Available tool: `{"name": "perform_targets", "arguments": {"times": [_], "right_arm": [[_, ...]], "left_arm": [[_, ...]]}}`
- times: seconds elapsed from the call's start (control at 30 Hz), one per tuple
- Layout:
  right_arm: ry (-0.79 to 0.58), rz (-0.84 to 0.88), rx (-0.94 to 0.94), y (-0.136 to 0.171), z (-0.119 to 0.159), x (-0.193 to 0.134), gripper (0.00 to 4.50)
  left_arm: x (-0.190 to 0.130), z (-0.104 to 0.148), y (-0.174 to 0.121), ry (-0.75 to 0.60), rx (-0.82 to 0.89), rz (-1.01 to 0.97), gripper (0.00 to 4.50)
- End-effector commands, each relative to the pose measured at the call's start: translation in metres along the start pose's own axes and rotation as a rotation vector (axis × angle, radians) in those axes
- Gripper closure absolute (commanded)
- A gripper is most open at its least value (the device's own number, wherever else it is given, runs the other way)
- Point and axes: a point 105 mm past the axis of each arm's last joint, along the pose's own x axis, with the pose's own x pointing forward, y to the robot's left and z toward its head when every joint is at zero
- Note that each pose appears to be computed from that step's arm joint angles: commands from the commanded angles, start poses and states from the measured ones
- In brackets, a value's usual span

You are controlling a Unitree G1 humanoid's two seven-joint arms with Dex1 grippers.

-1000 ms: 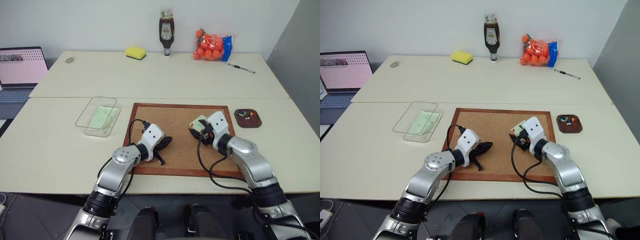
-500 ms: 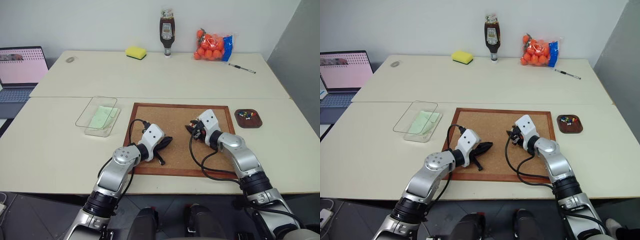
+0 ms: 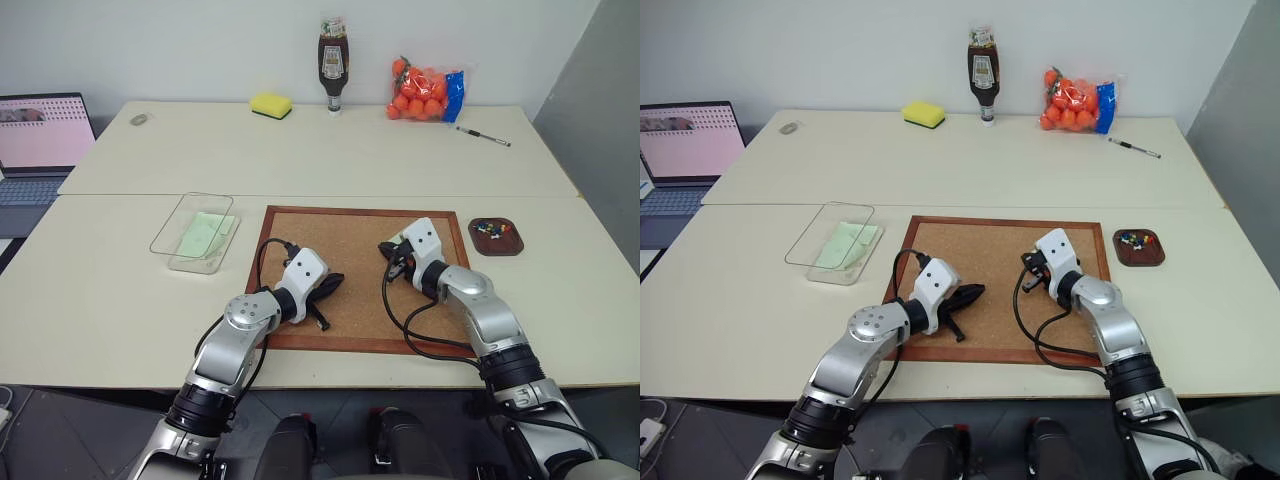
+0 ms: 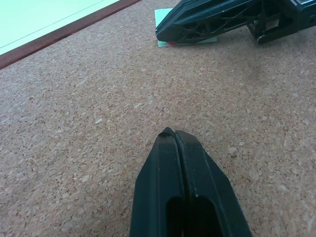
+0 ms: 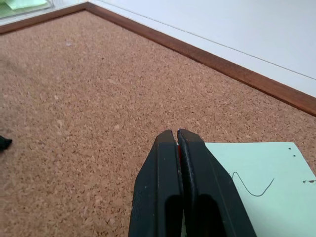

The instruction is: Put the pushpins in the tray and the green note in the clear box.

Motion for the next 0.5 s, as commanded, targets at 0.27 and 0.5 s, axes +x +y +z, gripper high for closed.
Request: {"name": "perform_targets", "arguments": {"times": [0.27,0.5], "right_arm": [[-0.250,0.098,-0.093,0.022,0.079,-0.015,4.47],[-0.233,0.164,-0.114,0.034,0.081,-0.026,4.50]], "left_arm": [[0.002,-0.004,-0.004,0.011,-0.026,-0.014,4.50],[0.000,0.016,0.013,-0.076,-0.074,0.017,4.04]]}}
